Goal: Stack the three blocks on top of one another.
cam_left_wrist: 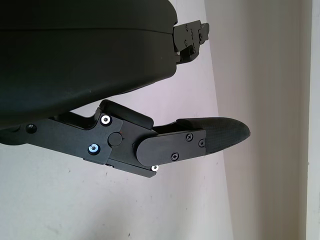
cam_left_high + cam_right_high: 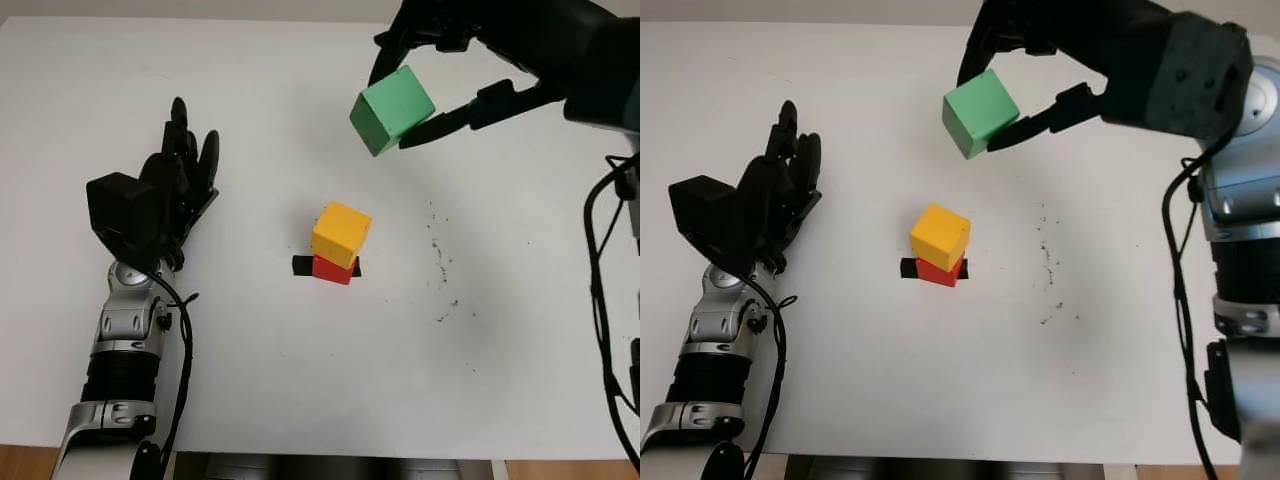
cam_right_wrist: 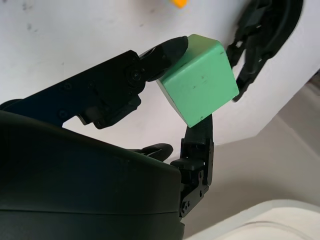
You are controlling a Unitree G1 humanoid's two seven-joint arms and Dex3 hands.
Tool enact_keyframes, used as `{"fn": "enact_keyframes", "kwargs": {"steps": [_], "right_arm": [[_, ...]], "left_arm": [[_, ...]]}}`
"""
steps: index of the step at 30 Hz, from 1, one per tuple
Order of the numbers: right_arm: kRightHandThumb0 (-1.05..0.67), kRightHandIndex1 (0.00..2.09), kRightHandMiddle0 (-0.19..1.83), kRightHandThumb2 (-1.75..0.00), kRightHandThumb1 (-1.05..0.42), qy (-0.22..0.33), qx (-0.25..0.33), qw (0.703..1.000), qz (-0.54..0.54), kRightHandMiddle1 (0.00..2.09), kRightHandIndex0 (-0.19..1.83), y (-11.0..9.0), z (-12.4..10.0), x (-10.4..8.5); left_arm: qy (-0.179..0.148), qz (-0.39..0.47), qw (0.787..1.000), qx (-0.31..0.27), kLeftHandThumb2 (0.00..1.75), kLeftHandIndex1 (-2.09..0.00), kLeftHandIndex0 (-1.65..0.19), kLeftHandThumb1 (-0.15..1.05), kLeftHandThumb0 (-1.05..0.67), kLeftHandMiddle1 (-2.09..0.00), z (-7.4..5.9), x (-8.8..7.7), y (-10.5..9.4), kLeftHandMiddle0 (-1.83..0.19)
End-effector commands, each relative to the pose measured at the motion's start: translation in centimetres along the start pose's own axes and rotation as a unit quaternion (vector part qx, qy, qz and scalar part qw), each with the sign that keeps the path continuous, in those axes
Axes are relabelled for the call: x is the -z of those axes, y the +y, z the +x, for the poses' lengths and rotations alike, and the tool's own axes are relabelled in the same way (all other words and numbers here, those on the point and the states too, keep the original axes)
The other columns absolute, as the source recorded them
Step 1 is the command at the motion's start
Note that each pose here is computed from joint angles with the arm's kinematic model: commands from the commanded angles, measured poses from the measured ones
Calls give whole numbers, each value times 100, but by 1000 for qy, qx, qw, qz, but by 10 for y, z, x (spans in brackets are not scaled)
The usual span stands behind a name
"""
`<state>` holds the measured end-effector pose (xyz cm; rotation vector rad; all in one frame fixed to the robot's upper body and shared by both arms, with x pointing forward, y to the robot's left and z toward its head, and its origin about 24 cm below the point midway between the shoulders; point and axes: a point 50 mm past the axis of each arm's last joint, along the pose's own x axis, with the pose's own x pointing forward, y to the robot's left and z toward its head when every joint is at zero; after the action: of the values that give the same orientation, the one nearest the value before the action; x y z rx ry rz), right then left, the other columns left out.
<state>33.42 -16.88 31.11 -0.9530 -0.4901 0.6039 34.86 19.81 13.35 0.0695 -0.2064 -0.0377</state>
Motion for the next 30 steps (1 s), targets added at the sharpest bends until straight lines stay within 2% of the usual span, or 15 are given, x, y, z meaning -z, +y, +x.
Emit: {"fn": "enact_keyframes", "kwargs": {"steps": [1,16,30], "right_arm": [[-37,5,40,-6,-93,-23,-10,1000,5,159,38,0,5,-12],[-40,4,38,-6,-93,0,-109,993,54,159,37,40,18,10],[-45,5,42,-5,-93,12,-156,986,59,160,38,41,18,18]], "left_arm": [[-10,4,1000,0,56,0,19,105,-71,-1,0,-5,0,19],[-9,-2,1000,-2,54,0,19,105,-72,-1,0,-4,0,19],[-11,2,1000,-8,55,0,19,105,-72,-2,0,-4,1,19]]}}
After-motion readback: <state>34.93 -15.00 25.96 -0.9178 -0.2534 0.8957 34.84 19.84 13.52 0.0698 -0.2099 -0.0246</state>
